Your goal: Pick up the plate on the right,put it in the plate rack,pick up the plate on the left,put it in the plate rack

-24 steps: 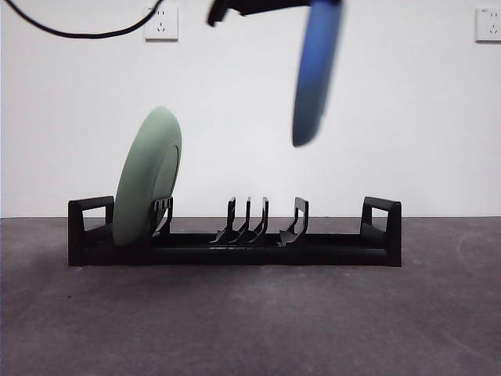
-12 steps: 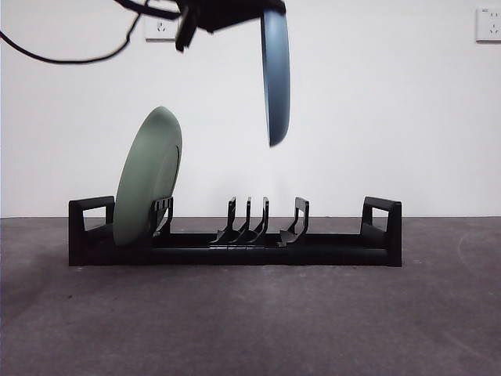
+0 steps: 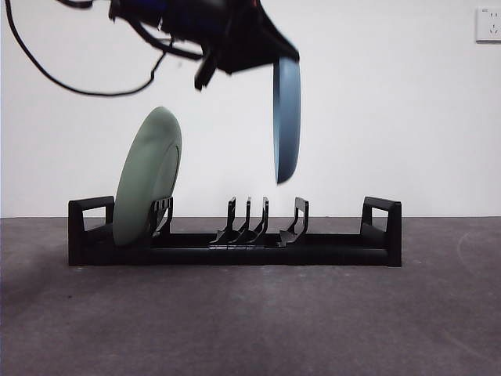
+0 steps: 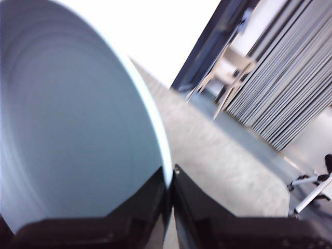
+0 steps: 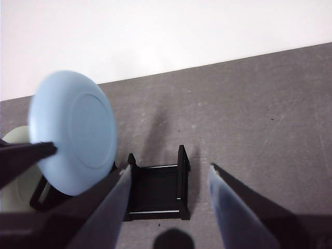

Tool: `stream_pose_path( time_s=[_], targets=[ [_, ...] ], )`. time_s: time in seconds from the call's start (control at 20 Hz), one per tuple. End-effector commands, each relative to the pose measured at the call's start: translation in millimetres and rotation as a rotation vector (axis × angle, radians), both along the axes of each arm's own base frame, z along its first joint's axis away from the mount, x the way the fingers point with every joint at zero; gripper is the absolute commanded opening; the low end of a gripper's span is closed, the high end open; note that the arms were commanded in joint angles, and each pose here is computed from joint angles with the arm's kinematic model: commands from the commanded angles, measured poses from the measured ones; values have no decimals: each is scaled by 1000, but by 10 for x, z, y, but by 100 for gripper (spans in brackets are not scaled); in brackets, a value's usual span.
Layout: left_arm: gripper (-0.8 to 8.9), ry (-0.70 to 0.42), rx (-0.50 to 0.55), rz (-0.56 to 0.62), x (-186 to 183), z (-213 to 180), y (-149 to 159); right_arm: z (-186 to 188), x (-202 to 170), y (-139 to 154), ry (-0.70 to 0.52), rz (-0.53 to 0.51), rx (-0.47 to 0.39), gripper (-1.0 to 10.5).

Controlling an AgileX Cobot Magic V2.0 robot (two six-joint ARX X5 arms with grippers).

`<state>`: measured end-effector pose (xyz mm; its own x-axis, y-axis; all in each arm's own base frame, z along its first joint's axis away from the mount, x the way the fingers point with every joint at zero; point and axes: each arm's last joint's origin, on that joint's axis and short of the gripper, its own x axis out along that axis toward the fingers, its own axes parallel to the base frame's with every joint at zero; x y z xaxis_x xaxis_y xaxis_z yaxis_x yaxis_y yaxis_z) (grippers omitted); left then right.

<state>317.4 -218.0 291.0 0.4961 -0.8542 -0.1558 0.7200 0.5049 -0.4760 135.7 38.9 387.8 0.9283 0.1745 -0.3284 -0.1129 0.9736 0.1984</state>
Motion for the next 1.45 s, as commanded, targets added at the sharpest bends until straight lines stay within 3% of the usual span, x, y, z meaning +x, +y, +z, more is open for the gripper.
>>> stream_pose_path(
  time_s=[0.05,0.4,0.7,0.95,1.45],
  targets=[
    [-9,35,21,-2,38,-122,-35,4,1,-2,-8,-1,-15,252],
    [-9,109,78,1,81,-340,-88,4,1,-2,-10,1,-22,252],
    [0,163,154,76,67,-477,-133,3,2,-1,-9,2,-22,252],
    [13,120,190,60,17,-481,-202,3,2,-1,-9,2,-22,251],
    [355,116,203,51,-26,-486,-253,1,1,-1,-7,3,-22,252]
  ],
)
